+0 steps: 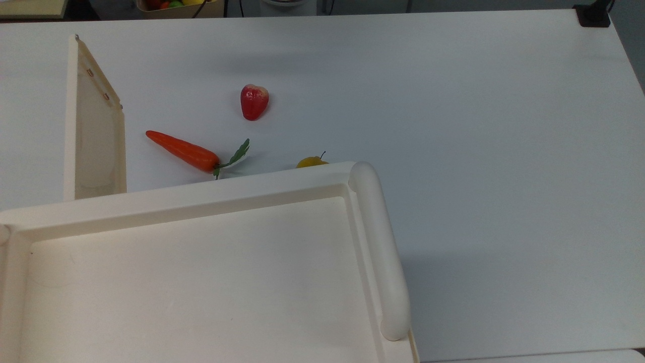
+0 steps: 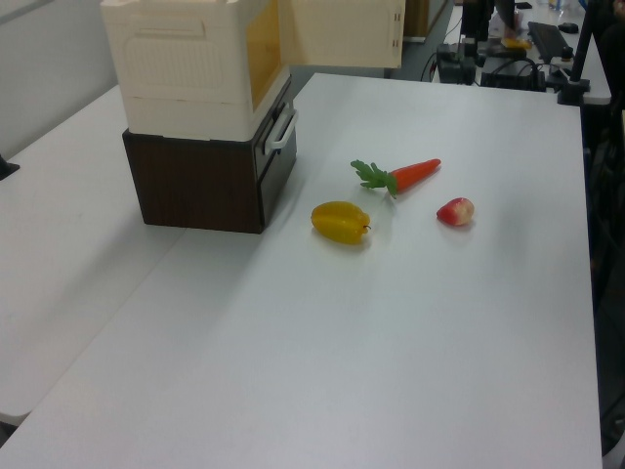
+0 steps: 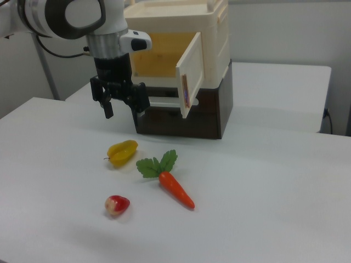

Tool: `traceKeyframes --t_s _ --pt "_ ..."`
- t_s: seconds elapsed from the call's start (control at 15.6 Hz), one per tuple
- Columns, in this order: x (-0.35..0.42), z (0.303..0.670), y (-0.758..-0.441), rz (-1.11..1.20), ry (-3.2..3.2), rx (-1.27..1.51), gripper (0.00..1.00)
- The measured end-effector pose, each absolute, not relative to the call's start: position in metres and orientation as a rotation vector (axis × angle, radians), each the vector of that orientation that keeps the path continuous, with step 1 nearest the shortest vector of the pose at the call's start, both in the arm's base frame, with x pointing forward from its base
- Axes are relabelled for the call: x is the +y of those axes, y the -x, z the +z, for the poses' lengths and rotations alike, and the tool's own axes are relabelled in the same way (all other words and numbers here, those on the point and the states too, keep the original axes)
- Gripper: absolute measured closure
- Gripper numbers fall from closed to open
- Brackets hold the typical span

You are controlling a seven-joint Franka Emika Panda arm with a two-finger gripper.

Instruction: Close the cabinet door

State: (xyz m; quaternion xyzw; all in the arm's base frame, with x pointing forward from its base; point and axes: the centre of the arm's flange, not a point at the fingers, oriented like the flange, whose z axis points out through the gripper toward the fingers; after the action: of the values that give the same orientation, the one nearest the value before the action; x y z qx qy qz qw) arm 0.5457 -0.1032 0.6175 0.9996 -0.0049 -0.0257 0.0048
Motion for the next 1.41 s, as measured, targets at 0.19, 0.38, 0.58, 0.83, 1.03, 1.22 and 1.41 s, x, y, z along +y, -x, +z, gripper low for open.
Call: traceKeyframes --t_s 0.19,0.38,0.58,0.83,1.03,1.22,1.41 --pt "-0.104 0.618 -0.546 -0.081 -3.131 -0.017 0.0" --pt "-0.104 0.618 -0.546 -0.081 -3.131 -0.018 0.0" --pt "-0.104 0.618 -0.545 -0.081 -3.131 -0.019 0.0" --pt "-0.105 0.618 -0.545 -0.079 -3.138 0.029 0.16" --pt "-0.109 0.617 -0.544 -0.087 -3.138 0.159 0.49" --pt "-0.12 0.617 -0.542 -0.089 -3.129 0.348 0.82" --pt "-0.122 0.614 -0.544 -0.083 -3.115 0.458 0.99"
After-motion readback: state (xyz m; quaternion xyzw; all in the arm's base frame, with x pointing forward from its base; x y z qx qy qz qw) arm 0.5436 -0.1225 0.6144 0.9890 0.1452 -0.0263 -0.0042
